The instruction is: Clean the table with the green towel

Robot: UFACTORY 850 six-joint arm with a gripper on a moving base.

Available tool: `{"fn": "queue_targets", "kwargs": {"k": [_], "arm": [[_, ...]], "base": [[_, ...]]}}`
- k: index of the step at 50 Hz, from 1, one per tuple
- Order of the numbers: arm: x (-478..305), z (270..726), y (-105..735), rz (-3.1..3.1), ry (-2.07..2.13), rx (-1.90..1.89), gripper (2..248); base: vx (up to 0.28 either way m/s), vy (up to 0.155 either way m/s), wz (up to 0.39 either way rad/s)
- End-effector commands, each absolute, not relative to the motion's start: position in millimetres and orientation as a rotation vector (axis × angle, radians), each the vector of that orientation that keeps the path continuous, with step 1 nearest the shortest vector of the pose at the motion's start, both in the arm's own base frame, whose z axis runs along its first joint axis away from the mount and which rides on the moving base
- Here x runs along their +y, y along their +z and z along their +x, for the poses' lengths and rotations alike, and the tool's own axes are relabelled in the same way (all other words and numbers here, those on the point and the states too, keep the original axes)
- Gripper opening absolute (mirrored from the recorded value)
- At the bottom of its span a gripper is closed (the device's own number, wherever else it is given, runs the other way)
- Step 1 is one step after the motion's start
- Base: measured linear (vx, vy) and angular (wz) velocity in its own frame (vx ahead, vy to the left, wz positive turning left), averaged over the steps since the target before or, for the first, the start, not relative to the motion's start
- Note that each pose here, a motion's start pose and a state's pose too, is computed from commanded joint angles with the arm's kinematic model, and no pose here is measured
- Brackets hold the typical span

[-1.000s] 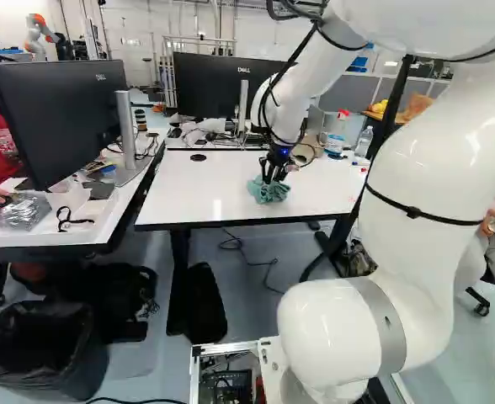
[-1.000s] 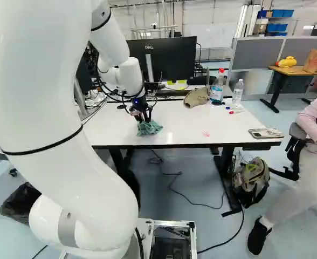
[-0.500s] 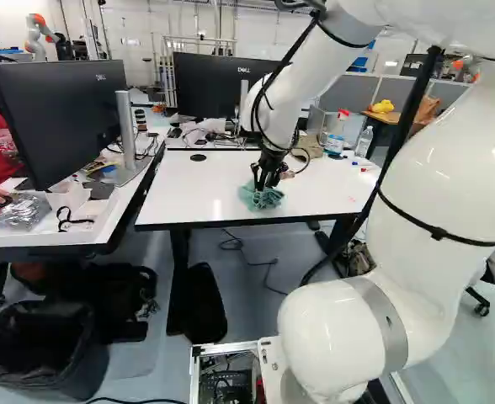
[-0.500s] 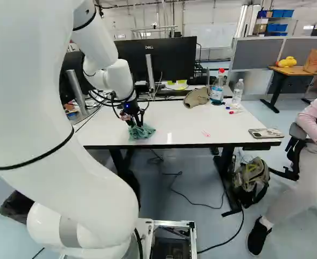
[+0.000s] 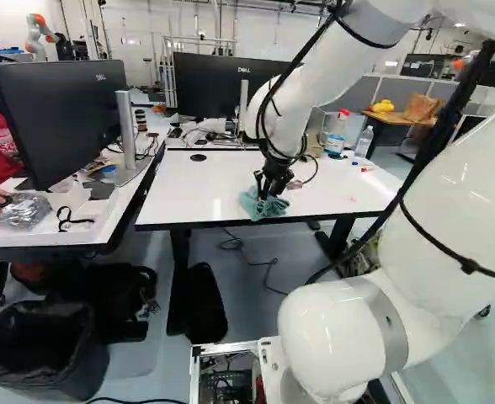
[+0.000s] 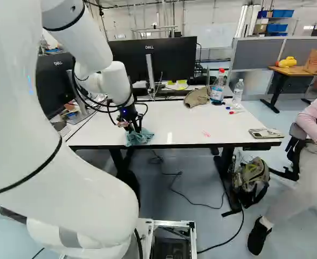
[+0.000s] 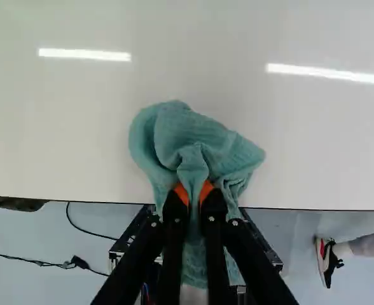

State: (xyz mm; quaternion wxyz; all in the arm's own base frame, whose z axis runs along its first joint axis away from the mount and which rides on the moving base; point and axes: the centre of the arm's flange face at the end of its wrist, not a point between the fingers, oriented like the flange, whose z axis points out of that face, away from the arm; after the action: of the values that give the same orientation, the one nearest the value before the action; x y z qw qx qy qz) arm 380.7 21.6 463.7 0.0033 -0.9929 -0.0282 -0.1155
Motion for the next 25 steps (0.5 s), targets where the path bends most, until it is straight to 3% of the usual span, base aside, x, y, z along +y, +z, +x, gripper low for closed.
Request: {"fn": "queue_targets", "kwargs": {"k": [25], "arm": [[-22, 395, 464, -3.126, -0.361, 0.086, 38]], "base": [[0.0, 0.0, 0.0]]}}
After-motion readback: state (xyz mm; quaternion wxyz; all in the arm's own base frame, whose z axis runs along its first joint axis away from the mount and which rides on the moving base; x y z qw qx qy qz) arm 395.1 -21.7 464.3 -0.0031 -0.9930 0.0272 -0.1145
